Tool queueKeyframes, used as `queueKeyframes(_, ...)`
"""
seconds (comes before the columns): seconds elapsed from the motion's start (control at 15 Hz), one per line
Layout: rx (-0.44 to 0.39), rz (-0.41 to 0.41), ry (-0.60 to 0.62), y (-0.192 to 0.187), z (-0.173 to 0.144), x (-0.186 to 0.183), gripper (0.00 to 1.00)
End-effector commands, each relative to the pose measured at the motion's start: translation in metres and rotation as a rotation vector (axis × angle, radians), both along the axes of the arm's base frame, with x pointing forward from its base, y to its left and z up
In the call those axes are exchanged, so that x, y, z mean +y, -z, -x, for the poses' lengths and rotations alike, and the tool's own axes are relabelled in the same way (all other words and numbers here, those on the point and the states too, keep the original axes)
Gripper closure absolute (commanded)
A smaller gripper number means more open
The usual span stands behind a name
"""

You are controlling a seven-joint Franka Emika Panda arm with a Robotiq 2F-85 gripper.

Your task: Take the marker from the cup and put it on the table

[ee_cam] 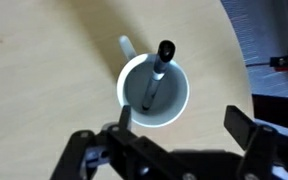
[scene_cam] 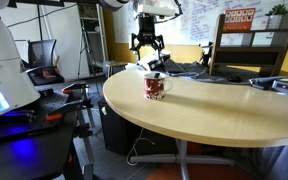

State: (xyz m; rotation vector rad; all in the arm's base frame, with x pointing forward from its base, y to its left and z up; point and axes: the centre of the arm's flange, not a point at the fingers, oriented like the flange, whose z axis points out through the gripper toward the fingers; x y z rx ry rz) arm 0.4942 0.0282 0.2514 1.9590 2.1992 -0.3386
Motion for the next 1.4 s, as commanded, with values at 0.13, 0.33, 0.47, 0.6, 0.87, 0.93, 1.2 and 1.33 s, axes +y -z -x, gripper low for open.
queueKeyframes(0.13,-0.013,-0.024,0.006,0.017,-0.009,-0.019,0.25)
queueKeyframes(0.33,-0.004,-0.030,0.013,0.022,-0.015,-0.022,0.32)
queueKeyframes(0.47,0.010,-0.025,0.013,0.030,-0.016,-0.021,0.34)
queueKeyframes(0.6,0.024,-0.022,0.029,0.041,-0.017,-0.022,0.34)
queueKeyframes(0.87,0.042,-0.018,0.054,0.061,-0.021,-0.026,0.36)
queueKeyframes(0.93,0.041,-0.014,0.051,0.063,-0.027,-0.027,0.36)
queueKeyframes(1.2,0.034,-0.014,0.053,0.060,-0.024,-0.025,0.38)
queueKeyframes(1.33,0.042,-0.018,0.048,0.055,-0.018,-0.023,0.36)
